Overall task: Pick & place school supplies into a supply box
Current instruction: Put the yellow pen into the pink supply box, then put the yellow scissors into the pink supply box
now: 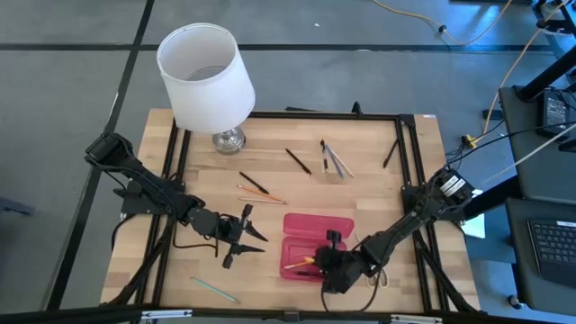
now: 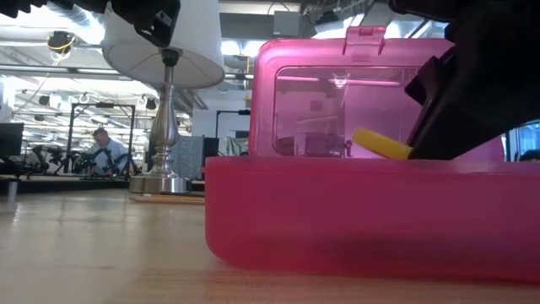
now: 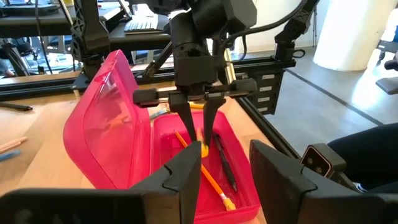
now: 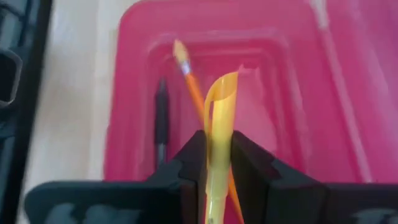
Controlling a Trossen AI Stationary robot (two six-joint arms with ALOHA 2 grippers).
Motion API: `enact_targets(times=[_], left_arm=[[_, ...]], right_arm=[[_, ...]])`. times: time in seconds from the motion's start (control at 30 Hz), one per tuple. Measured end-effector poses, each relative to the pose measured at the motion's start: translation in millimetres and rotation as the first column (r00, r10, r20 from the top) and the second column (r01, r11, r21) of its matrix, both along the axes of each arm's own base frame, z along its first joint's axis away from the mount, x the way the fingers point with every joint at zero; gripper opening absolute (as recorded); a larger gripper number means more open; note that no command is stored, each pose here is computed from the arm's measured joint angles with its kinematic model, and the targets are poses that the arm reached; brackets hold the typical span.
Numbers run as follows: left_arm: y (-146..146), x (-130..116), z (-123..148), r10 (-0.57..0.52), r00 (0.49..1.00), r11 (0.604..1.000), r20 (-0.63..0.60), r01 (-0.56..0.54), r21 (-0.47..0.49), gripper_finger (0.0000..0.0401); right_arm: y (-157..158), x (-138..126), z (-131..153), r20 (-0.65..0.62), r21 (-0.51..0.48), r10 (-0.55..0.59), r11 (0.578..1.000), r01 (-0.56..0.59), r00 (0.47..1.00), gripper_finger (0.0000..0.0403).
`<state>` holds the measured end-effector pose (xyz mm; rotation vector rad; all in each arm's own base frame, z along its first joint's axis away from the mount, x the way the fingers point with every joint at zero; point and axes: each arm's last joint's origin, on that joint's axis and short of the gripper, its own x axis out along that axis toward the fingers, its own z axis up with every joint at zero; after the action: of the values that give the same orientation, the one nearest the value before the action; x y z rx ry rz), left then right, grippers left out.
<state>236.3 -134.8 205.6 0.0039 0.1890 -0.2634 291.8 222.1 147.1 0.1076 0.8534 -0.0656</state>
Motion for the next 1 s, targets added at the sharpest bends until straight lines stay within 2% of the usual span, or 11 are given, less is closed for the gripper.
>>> enact_targets(times=[0.2,0.7,0.77,0.83,0.93,1.0], left_arm=[[0,0,0,0.0,1.0,1.0,0.0,0.0,0.0,0.0131],[0,0,0,0.0,1.0,1.0,0.0,0.0,0.0,0.013],[0,0,0,0.0,1.0,1.0,0.0,0.0,0.0,0.0128],[0,0,0,0.0,1.0,1.0,0.0,0.0,0.0,0.0128],[0,0,0,0.0,1.0,1.0,0.0,0.0,0.0,0.013],[0,0,0,0.0,1.0,1.0,0.0,0.0,0.0,0.0132]], right_arm=[[1,0,0,-0.012,0.018,0.013,1.0,-0.013,1.0,0.007],[1,-1,-1,-0.021,0.015,0.022,1.0,-0.021,1.0,0.0114],[0,-4,1,-0.076,0.051,0.062,0.997,-0.058,0.995,0.0116],[0,-9,8,-0.13,0.136,0.097,0.988,-0.08,0.987,0.0116],[-1,-17,21,-0.211,0.273,0.087,0.962,-0.027,0.974,0.0116],[-1,-25,30,-0.256,0.326,0.064,0.945,0.024,0.965,0.0116]])
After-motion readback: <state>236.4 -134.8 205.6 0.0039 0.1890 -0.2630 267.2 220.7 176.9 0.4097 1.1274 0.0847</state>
